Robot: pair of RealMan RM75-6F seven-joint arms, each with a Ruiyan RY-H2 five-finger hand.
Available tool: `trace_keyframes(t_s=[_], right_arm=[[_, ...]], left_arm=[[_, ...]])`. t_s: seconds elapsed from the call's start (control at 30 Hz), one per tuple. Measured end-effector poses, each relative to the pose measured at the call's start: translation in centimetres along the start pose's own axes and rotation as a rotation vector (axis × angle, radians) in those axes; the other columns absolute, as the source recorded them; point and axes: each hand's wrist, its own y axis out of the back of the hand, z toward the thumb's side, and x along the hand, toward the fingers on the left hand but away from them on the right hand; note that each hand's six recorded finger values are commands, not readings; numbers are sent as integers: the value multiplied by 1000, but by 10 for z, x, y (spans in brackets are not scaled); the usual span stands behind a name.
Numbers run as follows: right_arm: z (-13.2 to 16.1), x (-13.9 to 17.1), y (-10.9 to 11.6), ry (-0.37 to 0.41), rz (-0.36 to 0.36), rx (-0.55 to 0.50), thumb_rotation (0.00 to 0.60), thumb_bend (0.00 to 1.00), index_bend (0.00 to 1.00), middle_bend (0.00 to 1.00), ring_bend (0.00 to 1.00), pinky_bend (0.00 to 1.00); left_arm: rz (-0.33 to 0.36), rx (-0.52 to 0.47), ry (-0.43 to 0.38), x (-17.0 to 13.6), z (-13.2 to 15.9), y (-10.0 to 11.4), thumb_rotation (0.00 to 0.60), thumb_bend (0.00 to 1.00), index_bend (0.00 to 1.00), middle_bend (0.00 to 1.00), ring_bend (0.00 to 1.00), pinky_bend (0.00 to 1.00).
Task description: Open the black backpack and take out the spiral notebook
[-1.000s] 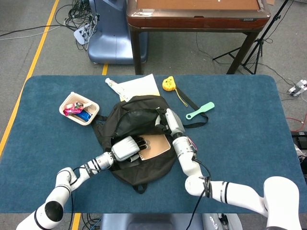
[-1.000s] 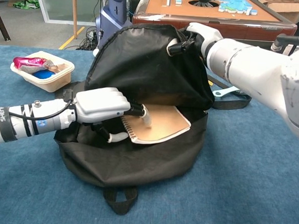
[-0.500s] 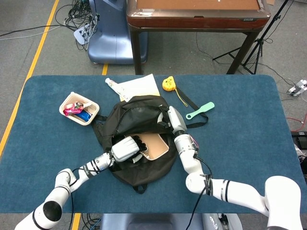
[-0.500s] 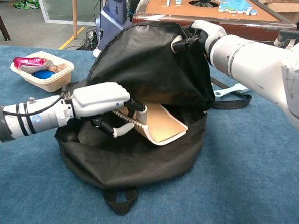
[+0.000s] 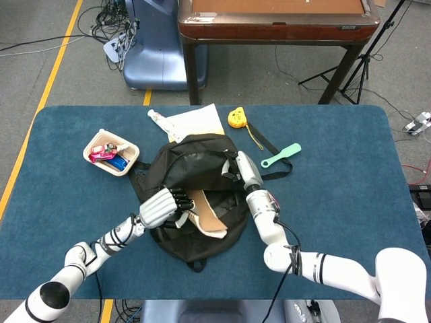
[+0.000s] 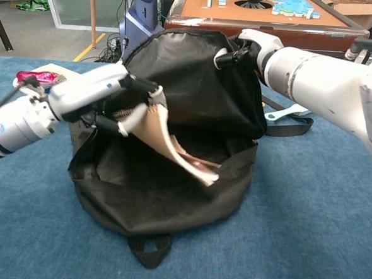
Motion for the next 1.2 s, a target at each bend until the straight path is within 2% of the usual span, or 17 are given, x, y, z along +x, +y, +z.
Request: trace_keyframes(t_s=[0.47,0.7,0.77,0.8,0.93,0.97,1.03,1.1,1.2], right_arm=[[-13,19,2,24,69,39,600,894,572,355,256,234],[-22,33,-4,59,129,137,600,842,536,326,230,234],[-25,38,-6,73,153,178,600,784,482,274,188,214],[-27,42,-8,83,178,216,600,732,424,226,148,178],[-35,57,-11,127,271,394,600,445,73,49,8,24],[-37,61,-11,139,292,439,600,393,37,30,1,14],[-41,72,-11,165,342,535,600,250,0,0,0,0],[-42,82,-9,190,378,608,600,163,0,0,0,0],[-40,95,-7,231,402,668,600,91,0,0,0,0]], left_arm=[[171,-124,-4,-33,21,66,600,542,615,676,584,507],[249,-146,39,-49,29,114,600,541,615,677,589,517],[279,-134,52,-53,30,131,600,541,615,678,592,520],[293,-125,56,-54,30,138,600,542,614,678,592,522],[339,-70,82,-60,28,165,600,542,610,678,593,522],[346,-60,90,-60,28,169,600,542,609,678,593,522],[353,-45,111,-62,25,177,600,542,609,677,592,522],[352,-39,130,-63,22,179,600,542,608,678,593,522],[342,-26,159,-62,16,180,600,542,606,678,593,522]])
